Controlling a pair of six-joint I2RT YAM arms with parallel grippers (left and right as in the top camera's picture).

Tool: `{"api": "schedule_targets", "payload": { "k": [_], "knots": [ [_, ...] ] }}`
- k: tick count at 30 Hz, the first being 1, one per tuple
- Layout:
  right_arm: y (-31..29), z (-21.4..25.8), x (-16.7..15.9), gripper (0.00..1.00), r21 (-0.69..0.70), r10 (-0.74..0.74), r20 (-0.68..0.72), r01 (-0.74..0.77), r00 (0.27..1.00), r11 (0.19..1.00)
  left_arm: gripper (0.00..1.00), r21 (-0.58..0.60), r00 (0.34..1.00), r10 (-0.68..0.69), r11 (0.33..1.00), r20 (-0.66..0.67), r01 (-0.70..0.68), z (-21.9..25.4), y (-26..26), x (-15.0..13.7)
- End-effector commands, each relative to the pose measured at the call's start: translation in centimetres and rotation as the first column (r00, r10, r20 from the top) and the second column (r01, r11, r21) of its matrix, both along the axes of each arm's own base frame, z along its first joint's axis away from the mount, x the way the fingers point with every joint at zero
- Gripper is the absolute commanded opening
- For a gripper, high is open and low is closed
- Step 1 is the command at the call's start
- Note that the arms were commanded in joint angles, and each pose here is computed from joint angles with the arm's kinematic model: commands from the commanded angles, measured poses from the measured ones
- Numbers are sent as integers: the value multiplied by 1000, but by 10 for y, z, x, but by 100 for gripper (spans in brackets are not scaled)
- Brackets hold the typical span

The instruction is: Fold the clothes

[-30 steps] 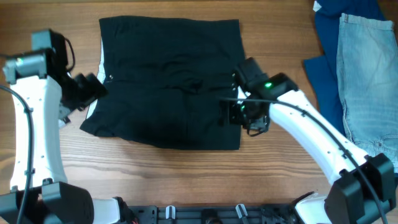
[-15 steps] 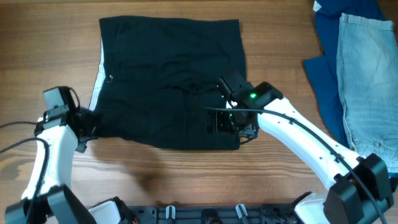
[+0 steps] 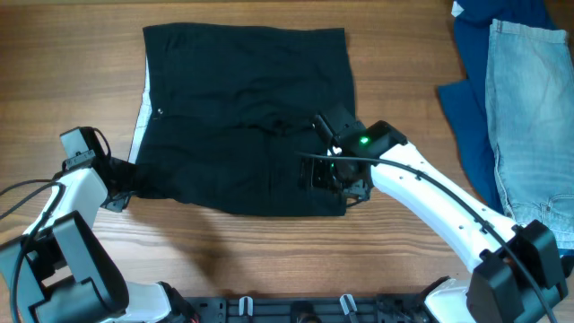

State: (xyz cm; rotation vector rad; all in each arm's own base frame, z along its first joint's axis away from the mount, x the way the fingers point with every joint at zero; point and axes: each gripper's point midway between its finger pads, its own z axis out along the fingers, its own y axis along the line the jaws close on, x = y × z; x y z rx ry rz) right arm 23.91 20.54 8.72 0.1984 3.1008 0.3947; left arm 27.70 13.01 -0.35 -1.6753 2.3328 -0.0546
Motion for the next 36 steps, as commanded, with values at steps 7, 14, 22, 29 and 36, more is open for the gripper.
{"api": "schedule_targets", "payload": {
  "k": [7, 14, 22, 29, 36],
  "knots": [
    [-21, -55, -40, 93, -86, -219, -110, 210, 969, 974, 4, -92, 992, -118, 989, -37, 114, -13, -46, 1],
    [-36, -84, -37, 86, -115, -272, -36, 267, 962, 957, 4, -93, 991, -127, 988, -37, 123, -13, -49, 1],
    [-47, -83, -15, 59, -150, -314, 89, 325, 945, 934, 4, -96, 991, -127, 988, -45, 122, -14, -49, 0],
    [-56, -85, -23, 4, -198, -285, 72, 293, 956, 935, 4, -111, 987, -140, 985, -80, 131, -15, -52, -10],
    [-83, -22, -2, 4, -91, -328, 164, 345, 930, 934, 4, -61, 972, -234, 971, -32, 232, 27, -54, -19]
  ]
}}
